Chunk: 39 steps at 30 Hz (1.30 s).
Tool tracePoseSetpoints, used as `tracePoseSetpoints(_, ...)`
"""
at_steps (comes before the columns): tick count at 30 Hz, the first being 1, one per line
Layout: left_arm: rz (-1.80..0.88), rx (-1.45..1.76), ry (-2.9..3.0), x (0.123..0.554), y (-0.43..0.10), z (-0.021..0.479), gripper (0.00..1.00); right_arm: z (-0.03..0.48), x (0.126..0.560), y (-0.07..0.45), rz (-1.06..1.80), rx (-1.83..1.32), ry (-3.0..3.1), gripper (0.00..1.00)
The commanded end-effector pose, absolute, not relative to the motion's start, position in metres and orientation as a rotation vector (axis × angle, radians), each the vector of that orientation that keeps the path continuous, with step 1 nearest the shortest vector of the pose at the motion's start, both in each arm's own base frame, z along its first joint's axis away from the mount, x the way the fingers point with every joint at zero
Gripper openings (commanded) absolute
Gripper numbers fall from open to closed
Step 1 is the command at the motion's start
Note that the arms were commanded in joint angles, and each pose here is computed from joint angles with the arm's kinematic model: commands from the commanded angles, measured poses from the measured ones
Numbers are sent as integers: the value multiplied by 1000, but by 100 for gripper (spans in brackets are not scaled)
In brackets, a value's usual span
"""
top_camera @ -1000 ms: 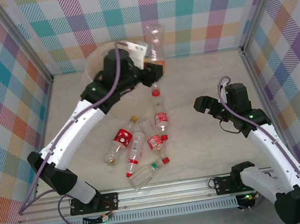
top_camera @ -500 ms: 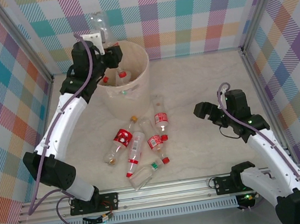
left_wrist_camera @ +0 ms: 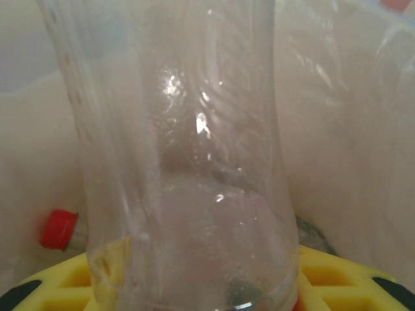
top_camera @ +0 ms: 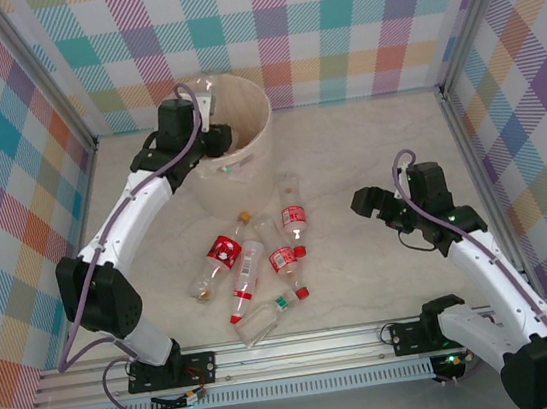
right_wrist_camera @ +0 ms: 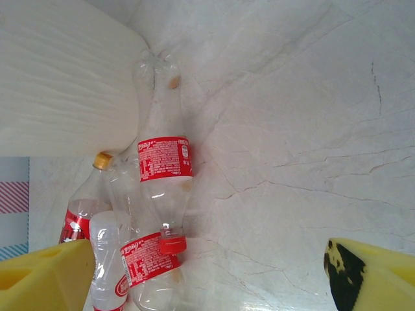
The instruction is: Put the plastic bottles in the bin
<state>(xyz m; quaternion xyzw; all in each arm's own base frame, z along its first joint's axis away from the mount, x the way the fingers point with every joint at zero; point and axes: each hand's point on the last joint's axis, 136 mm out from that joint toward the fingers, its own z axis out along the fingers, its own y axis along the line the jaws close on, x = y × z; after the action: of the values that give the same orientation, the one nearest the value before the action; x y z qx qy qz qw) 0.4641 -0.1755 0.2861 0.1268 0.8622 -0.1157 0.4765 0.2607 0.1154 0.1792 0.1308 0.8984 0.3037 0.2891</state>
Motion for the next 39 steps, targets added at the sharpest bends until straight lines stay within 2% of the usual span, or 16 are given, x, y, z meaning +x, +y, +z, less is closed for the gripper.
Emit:
tracePoseSetpoints(1, -322, 377, 2099, 463, -184, 280, 0, 178, 260, 118, 823, 320, 2399, 91)
tracePoseSetpoints(3, -340, 374, 2093, 462, -185, 281, 1, 176, 259, 117, 814, 318, 2407, 92)
tracePoseSetpoints(5, -349, 373, 2096, 463, -185, 281, 9, 174, 259, 117, 812, 319, 2414, 92)
tracePoseSetpoints(6, -353, 376, 2098, 463, -186, 282, 16, 173, 260, 117, 813, 319, 2415, 92)
tracePoseSetpoints(10, -373, 391, 2099, 463, -189, 285, 60, 171, 261, 118, 815, 314, 2423, 92)
tracePoseSetpoints(13, -373, 392, 2089, 465, -189, 291, 76, 170, 261, 119, 814, 312, 2427, 92)
tracePoseSetpoints(20, -407, 389, 2067, 467, -193, 306, 89, 163, 261, 121, 822, 312, 2449, 92)
tracePoseSetpoints(29, -458, 360, 1967, 463, -193, 347, 90, 159, 258, 120, 817, 311, 2461, 92)
tracePoseSetpoints(35, -328, 288, 1911, 468, -167, 381, 91, 159, 258, 120, 814, 310, 2463, 92)
tracePoseSetpoints(39, -345, 267, 1879, 470, -161, 396, 92, 156, 259, 120, 813, 316, 2468, 92)
